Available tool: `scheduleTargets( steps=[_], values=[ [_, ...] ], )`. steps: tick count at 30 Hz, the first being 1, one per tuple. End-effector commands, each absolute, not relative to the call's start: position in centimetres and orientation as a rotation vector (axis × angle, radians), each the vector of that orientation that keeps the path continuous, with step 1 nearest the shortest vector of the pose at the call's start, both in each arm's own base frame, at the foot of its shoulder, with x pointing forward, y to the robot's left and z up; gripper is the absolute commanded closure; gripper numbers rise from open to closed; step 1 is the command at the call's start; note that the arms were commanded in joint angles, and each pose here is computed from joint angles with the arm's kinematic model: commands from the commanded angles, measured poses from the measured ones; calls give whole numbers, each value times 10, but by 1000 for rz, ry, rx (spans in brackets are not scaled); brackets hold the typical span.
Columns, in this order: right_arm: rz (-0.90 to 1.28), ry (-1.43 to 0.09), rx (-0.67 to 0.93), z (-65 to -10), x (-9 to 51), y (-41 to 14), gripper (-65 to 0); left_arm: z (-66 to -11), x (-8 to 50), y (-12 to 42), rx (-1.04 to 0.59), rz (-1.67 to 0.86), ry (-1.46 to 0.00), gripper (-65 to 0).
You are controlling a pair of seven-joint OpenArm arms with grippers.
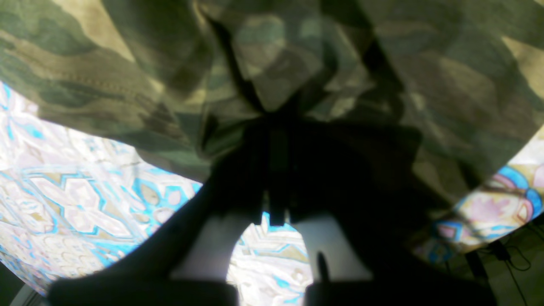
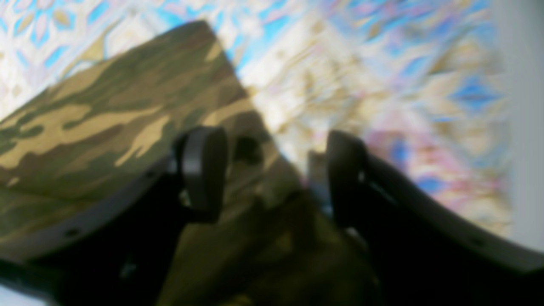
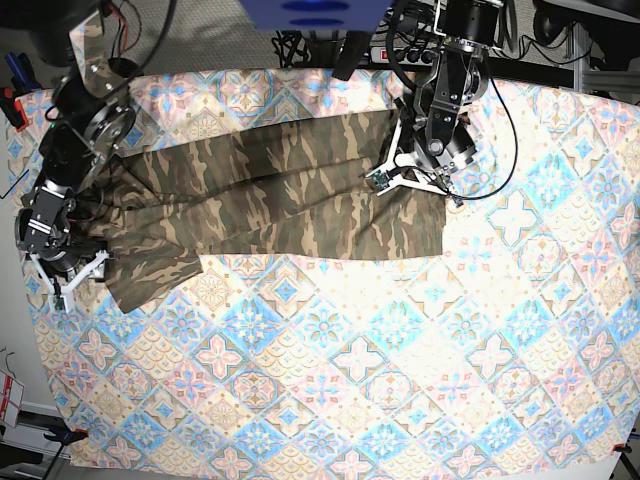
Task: Fold the T-shirt properly
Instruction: 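Move the right gripper along the shirt edge toward its end and regrasp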
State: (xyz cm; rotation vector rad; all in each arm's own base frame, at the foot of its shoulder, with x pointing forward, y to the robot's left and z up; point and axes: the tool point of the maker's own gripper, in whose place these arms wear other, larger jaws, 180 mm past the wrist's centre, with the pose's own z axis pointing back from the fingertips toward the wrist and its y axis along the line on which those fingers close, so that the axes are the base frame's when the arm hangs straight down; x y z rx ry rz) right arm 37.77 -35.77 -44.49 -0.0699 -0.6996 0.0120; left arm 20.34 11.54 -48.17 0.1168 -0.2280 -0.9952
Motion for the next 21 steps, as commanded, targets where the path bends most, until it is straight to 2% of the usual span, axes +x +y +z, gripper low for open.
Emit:
scheduleTargets(
  steps=[1,5,14,19,21],
  values=[
    [-4,-775,-84,-421,397,-372,-388,-486,204,114,105,-987,-239,-1],
    [-21,-766,-8,-441,394,-356,-432,-485,205,114,104,-987,-243,-1],
    [-48,-736,94,-472,380,-329,-434,-482,213,115,115,-984,-254,-1],
    [73,-660,93,-486,373,-310,-428,-481,214,115,117,-983,-257,-1],
    [135,-632,86,-490,371,-303,-387,-481,214,115,117,-983,-257,-1]
  ],
)
